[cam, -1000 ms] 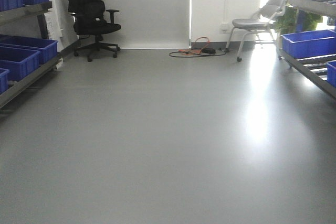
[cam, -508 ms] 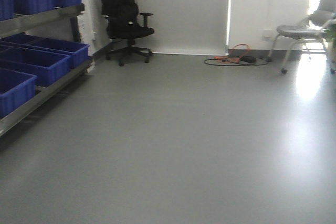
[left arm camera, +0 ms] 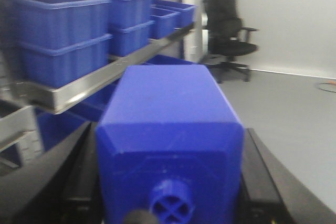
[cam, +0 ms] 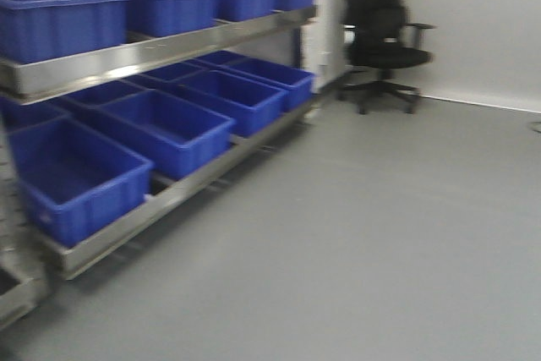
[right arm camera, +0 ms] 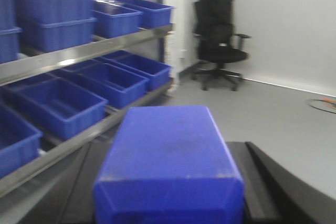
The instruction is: Pick and sort blue part to right shelf
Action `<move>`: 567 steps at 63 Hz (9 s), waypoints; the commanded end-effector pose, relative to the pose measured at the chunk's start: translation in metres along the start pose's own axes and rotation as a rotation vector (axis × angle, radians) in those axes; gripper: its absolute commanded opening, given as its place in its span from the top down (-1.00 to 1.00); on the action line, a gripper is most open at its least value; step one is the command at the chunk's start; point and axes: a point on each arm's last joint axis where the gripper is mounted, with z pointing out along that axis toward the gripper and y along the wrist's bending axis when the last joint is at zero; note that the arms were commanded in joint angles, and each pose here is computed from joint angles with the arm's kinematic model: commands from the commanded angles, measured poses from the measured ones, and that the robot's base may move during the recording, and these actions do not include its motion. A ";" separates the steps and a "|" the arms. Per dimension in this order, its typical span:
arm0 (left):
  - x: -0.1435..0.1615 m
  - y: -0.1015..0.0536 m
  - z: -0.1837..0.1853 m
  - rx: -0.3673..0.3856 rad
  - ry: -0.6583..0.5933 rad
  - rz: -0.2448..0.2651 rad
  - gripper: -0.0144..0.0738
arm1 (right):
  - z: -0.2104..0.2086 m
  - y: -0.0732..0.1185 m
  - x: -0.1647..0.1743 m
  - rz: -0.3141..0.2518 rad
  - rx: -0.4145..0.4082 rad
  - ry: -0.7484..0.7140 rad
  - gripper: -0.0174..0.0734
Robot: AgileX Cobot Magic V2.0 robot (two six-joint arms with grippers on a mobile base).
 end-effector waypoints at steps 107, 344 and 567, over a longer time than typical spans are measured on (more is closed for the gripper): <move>-0.018 0.000 -0.002 -0.007 -0.110 0.000 -0.20 | -0.001 0.000 -0.018 -0.005 0.005 -0.114 -0.34; -0.018 -0.006 0.217 0.021 0.175 -0.009 -0.23 | 0.188 0.036 -0.013 -0.030 -0.137 0.001 -0.34; 0.020 0.016 0.027 -0.184 -0.121 -0.093 0.37 | -0.026 -0.004 0.069 0.019 0.002 -0.196 0.49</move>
